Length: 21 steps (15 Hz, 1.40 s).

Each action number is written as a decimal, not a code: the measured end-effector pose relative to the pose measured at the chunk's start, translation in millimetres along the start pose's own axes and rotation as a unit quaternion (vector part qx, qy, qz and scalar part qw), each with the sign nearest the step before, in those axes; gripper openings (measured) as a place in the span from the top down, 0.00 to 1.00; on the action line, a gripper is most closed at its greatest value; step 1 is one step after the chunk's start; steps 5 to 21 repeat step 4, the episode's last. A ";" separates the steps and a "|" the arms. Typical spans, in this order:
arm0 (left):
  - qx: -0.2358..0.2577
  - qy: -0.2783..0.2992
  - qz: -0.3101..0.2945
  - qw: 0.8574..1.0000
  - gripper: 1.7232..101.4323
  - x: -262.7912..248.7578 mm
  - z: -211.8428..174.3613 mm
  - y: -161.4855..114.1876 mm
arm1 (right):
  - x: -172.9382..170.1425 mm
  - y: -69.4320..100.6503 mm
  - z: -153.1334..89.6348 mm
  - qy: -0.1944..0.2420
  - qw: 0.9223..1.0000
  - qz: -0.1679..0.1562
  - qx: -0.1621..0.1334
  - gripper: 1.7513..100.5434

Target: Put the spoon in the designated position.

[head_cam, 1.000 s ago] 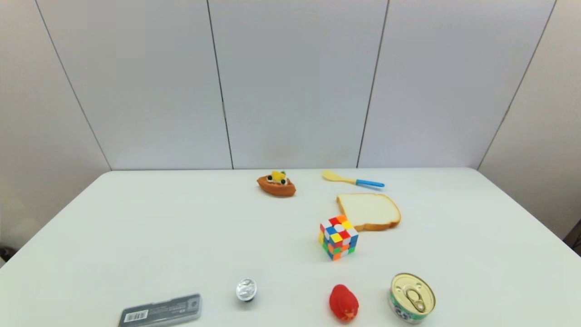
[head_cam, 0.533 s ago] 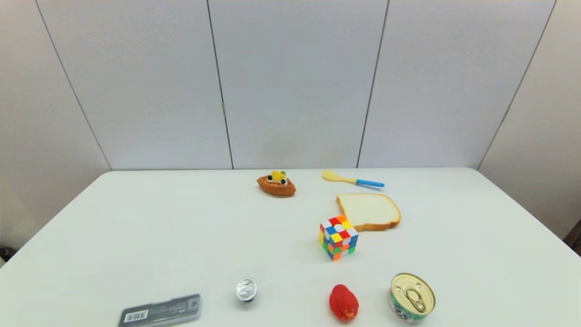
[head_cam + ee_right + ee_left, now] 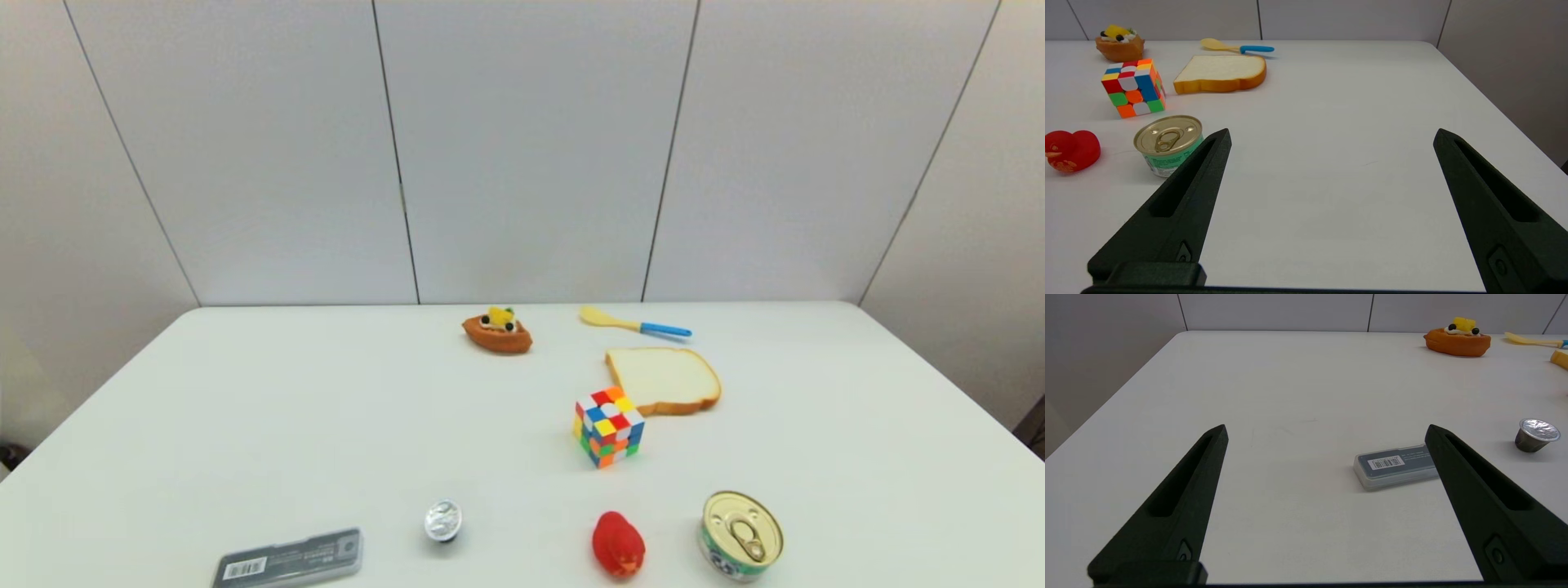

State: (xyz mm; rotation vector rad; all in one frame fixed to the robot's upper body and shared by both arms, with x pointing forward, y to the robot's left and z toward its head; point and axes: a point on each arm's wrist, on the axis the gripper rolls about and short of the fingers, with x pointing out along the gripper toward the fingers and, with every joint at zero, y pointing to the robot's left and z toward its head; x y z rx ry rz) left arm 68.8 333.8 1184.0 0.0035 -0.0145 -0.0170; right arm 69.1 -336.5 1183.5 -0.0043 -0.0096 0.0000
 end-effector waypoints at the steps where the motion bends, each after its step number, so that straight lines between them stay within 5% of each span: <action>1: 0.000 0.000 0.000 1.000 0.04 0.0 -0.1 0.0 | 0.0 0.0 0.0 0.000 1.000 0.000 0.001 0.03; 21: 0.000 0.000 0.000 1.000 0.04 0.0 0.0 0.0 | 0.0 0.0 -0.1 0.000 1.000 0.000 0.001 0.03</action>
